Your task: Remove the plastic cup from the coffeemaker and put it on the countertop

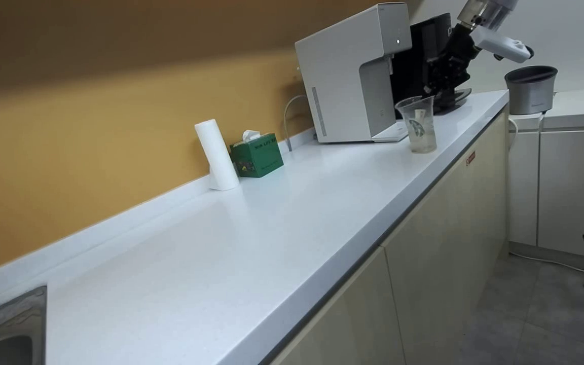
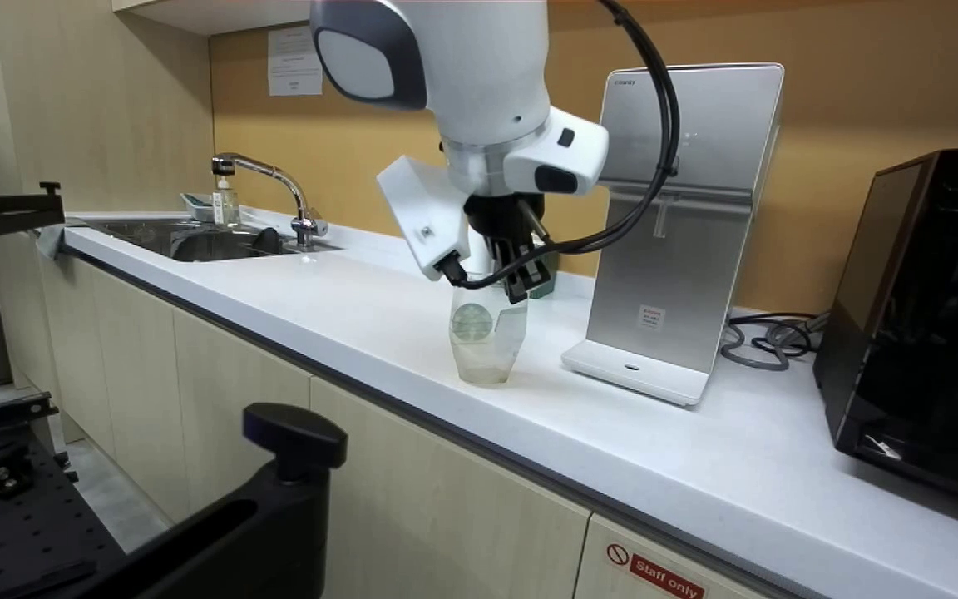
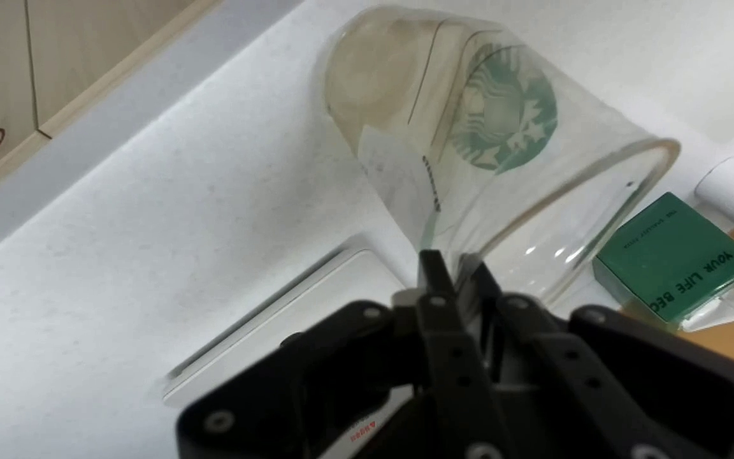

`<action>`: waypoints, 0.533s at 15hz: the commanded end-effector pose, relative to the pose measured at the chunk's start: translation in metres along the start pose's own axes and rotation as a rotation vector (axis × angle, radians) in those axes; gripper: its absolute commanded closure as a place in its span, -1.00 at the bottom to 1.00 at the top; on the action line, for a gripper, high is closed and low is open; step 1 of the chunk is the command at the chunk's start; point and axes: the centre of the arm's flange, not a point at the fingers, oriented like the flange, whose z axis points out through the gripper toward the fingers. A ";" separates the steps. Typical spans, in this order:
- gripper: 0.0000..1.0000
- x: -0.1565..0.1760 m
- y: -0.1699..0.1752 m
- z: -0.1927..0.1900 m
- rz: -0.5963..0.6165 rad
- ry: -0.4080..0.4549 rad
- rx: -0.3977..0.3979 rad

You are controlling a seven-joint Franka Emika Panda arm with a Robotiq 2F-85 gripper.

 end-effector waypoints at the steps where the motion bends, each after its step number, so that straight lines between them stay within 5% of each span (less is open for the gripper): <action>1: 0.13 0.006 0.000 0.005 -0.010 -0.005 0.017; 8: -0.80 0.009 -0.029 -0.012 -0.077 0.013 0.006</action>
